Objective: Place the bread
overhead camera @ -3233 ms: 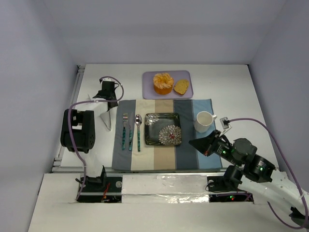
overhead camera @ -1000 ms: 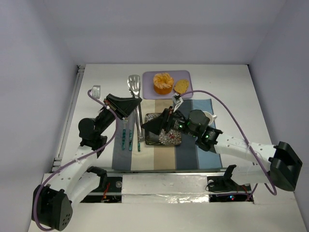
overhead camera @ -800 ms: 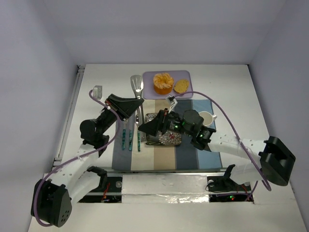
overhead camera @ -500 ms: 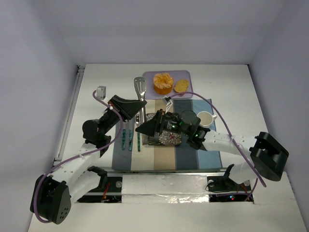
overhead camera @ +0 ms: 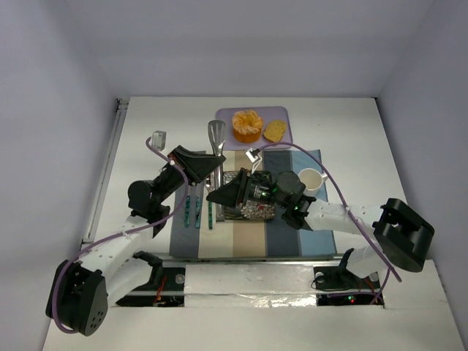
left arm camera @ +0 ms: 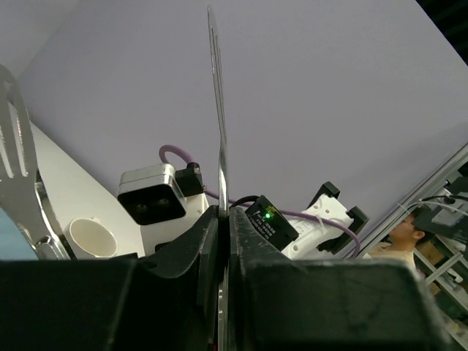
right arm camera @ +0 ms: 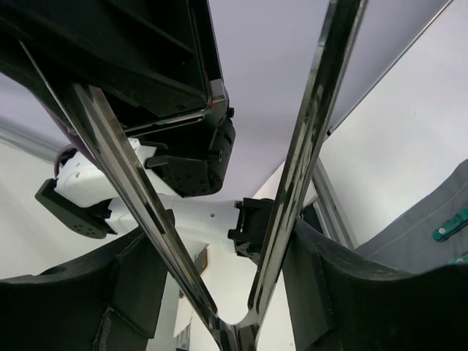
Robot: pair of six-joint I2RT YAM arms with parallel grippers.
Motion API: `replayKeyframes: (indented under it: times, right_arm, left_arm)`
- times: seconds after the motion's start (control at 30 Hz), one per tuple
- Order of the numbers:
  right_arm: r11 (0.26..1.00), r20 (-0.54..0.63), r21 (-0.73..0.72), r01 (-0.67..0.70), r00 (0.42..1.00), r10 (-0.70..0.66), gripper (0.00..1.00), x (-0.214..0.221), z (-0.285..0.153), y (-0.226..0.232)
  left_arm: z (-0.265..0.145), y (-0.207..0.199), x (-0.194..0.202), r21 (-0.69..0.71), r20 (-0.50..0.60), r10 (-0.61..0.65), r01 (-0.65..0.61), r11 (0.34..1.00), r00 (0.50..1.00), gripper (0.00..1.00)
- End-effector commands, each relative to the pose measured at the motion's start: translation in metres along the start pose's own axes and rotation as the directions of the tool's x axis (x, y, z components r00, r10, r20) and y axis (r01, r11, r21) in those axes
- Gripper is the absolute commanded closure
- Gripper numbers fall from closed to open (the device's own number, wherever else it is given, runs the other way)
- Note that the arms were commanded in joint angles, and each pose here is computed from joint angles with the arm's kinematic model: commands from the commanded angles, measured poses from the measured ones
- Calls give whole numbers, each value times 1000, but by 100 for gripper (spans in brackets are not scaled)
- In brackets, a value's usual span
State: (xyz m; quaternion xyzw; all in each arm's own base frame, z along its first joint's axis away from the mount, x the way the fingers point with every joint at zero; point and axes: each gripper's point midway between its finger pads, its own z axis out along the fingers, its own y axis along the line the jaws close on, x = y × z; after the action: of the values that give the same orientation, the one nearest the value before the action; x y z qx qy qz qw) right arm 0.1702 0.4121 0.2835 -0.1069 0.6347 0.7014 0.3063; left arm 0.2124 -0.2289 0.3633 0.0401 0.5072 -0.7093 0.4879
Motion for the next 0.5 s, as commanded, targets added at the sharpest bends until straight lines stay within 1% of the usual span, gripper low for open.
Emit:
replayKeyframes:
  times: [0.0,0.13,0.17,0.23,0.27,0.33,0.37,0.47]
  right_arm:
    - [998,47,-70,11,999,-8,38,-6,-4,16]
    - [998,56,-68,6,998,-2,39,-7,-6,15]
    - [998,66,-64,8,998,-3,40,-9,-7,15]
    - [999,79,-49,6,997,-2,42,-11,-8,14]
    - [999,87,-44,6,996,-3,43,-13,-8,14]
    - [999,100,-32,12,995,-9,43,-16,-11,16]
    - [999,108,-31,14,994,-11,44,-18,-12,17]
    - [1000,130,-6,17,991,-16,44,-25,-15,16]
  left_arm:
    - [1,-53,-7,208,17,91,-92,974,996,93]
    - [2,-52,-5,205,-5,93,-90,975,996,79]
    - [2,-53,-5,207,-7,97,-93,974,995,74]
    - [2,-54,-4,209,-15,104,-99,973,994,68]
    - [3,-50,-3,189,-23,99,-93,977,995,62]
    - [4,-52,-5,183,-20,127,-122,976,992,56]
    - [4,-51,-5,175,-21,131,-125,977,991,51]
    - [5,-47,-5,143,-29,159,-153,978,987,42]
